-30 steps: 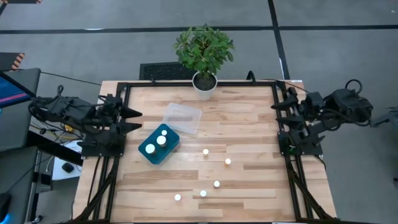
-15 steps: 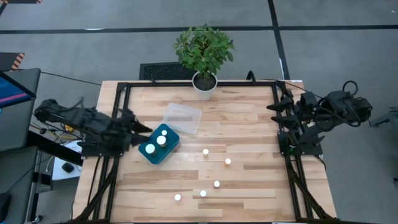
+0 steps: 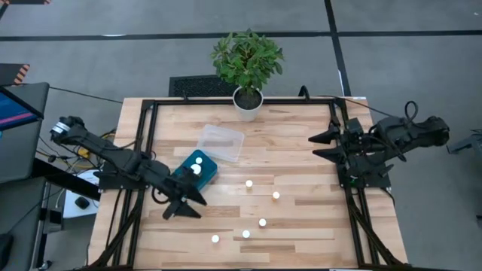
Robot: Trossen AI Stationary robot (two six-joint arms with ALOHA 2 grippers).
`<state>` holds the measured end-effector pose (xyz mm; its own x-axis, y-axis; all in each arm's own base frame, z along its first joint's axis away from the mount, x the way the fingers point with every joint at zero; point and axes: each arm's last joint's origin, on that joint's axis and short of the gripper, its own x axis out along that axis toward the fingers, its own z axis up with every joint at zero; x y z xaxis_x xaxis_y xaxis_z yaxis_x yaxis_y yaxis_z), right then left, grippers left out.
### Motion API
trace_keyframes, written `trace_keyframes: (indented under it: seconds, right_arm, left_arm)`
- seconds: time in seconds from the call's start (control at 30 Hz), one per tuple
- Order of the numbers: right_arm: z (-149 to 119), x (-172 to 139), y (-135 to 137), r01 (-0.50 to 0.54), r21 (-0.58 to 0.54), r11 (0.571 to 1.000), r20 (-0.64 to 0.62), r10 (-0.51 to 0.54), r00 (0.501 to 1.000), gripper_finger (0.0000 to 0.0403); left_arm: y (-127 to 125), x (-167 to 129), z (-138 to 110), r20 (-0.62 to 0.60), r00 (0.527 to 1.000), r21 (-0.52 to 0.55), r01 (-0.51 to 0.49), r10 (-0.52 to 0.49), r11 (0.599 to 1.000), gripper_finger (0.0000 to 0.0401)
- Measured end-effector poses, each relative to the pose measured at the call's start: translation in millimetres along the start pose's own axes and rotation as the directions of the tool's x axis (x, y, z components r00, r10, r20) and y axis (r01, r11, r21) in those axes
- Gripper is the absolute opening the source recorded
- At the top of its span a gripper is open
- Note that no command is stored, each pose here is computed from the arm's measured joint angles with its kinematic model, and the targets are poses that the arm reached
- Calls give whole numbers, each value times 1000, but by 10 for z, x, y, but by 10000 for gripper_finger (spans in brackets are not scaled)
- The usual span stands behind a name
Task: Pick and place medicine bottles into bin by pill shape (circle, oval)
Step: Put the orange pill bottle into the transparent bin
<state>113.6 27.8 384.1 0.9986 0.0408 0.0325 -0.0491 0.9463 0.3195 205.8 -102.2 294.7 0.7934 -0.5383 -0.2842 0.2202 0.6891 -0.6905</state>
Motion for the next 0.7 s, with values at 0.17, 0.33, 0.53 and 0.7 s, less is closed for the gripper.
trace_keyframes:
  seconds: [0.17, 0.33, 0.53, 0.7]
  right_arm:
    - [38, 62, 30, -15, 13, 1000, 47, 14, 999, 226]
    - [94, 115, 63, -37, 22, 999, 112, 34, 993, 226]
    - [169, 112, 87, -53, -21, 998, 190, 56, 980, 226]
    - [207, 19, 74, -44, -94, 995, 217, 64, 974, 226]
  left_arm:
    - [-193, -112, 133, 92, 982, 62, 157, -163, 986, 288]
    - [-416, -372, 303, 241, 948, 195, 162, -207, 967, 288]
    - [-581, -612, 497, 494, 842, 314, 62, -219, 948, 288]
    - [-648, -763, 661, 740, 649, 323, -115, -175, 939, 288]
